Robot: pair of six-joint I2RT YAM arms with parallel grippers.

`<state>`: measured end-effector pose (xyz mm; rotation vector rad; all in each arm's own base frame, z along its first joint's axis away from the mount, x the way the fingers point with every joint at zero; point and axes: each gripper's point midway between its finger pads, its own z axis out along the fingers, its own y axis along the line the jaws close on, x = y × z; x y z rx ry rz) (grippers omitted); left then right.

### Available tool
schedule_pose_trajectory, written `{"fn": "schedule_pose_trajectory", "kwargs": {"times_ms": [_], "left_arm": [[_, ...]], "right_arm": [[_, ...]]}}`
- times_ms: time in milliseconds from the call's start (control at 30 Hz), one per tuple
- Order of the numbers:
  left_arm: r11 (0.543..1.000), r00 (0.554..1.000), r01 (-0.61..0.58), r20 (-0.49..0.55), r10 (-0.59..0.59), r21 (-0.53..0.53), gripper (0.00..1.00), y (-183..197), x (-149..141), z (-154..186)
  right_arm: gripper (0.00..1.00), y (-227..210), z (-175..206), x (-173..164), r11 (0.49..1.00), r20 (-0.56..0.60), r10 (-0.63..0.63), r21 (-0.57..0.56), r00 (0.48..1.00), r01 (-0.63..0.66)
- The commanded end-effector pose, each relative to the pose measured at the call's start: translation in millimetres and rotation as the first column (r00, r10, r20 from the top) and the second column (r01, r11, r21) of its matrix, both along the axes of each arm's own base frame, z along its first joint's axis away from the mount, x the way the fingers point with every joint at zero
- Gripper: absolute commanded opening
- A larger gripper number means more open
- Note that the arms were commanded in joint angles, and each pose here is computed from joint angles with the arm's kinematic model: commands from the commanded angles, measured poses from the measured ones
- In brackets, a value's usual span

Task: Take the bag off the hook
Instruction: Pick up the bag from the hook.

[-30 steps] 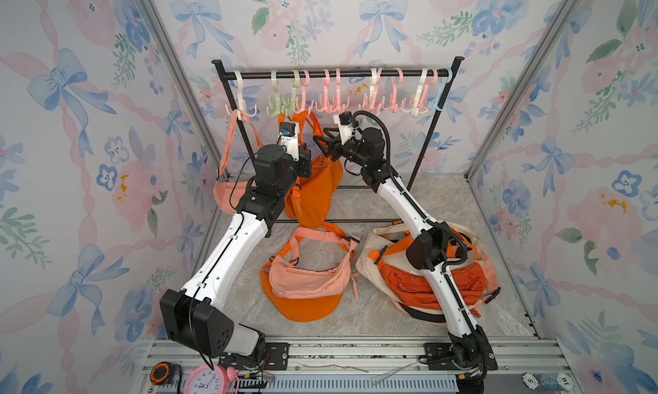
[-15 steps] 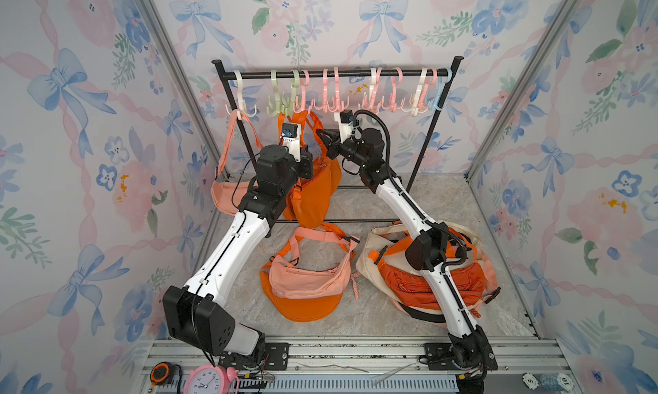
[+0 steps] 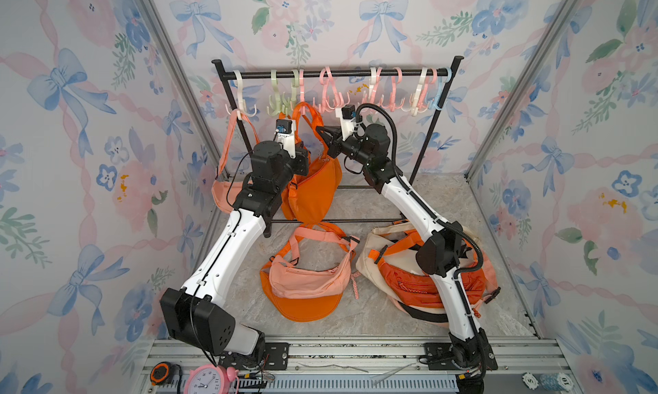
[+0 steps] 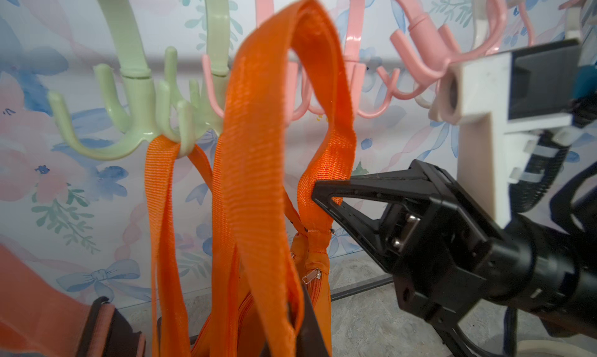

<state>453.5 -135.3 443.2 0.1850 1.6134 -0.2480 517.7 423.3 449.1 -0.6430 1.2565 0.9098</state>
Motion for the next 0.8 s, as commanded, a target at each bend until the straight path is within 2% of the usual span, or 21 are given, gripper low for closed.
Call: {"fn": "schedule_pose_trajectory", "kwargs": {"times_ms": [0,167,367,767], "left_arm": [[1.0,0.999,0.018,0.045,-0.018,-0.01,0.0,2,2,23],[1.0,0.997,0.015,0.081,-0.013,-0.021,0.0,10,2,45],[0.999,0.989,0.017,0.148,-0.011,-0.039,0.0,17,-24,70],[0.998,0.978,0.01,0.207,0.002,-0.057,0.0,36,-92,67]], "right_arm": [[0.0,-7,42,-25,0.999,0.083,0.011,0.035,0.997,-0.014],[0.0,-7,51,-38,1.0,0.092,0.017,0.024,0.996,-0.02],[0.0,-2,63,-69,1.0,0.128,0.031,-0.005,0.991,-0.031],[0.0,-2,72,-146,0.997,0.163,0.058,-0.058,0.985,-0.05]]}}
